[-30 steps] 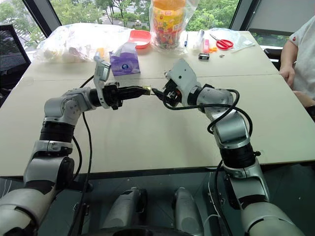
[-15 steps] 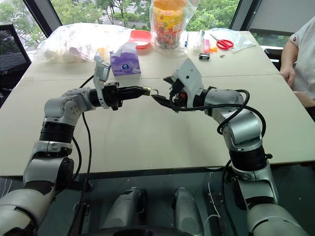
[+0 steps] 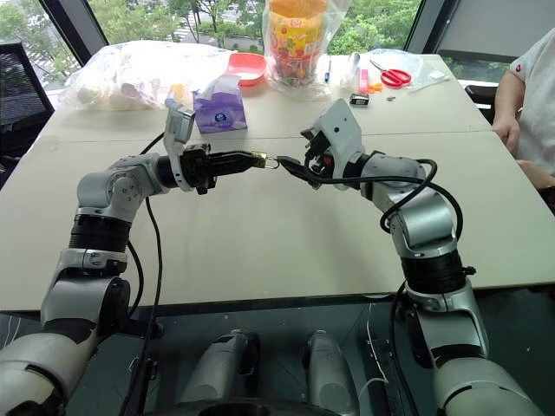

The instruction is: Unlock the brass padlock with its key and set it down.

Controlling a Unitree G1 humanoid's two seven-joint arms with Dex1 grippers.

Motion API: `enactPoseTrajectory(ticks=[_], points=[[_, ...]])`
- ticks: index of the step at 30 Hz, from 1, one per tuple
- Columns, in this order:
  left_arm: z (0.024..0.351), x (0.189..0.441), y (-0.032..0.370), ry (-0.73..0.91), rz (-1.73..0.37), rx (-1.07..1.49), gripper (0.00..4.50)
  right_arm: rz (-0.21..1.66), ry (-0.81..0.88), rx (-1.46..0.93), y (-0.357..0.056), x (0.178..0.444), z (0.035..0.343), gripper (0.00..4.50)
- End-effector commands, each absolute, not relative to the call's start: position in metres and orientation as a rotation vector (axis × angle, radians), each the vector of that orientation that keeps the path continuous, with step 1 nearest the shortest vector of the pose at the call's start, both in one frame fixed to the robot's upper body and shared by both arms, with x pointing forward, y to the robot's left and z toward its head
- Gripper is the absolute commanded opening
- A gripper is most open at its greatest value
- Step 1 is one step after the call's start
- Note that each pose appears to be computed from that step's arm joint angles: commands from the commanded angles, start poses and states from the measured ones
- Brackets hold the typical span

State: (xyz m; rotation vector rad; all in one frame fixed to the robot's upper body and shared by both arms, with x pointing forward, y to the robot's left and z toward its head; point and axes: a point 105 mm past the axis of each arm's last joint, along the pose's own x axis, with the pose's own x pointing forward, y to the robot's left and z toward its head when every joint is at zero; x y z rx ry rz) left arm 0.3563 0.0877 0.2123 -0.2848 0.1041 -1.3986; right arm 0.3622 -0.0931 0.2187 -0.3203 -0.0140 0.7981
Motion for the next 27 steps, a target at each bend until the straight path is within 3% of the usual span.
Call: enactPoseTrajectory(ticks=[1,9,17,21,27], points=[[0.225,0.351,0.088,0.054,-1.430,-0.270,0.00,0.823,-0.068,-0.348,-0.083,0.361,0.229,3.60],[0.224,0.353,0.088,0.048,-1.414,-0.268,0.00,0.896,-0.066,-0.382,-0.074,0.352,0.226,3.60],[0.214,0.366,0.085,0.075,-1.335,-0.341,0.00,0.768,0.044,-0.564,-0.125,0.357,0.196,3.60],[0.179,0.376,0.062,0.197,-1.250,-0.408,0.00,0.767,0.134,-0.662,-0.151,0.342,0.181,3.60],[0.123,0.377,0.025,0.426,-1.187,-0.406,0.00,0.847,0.200,-0.670,-0.142,0.313,0.174,3.60]])
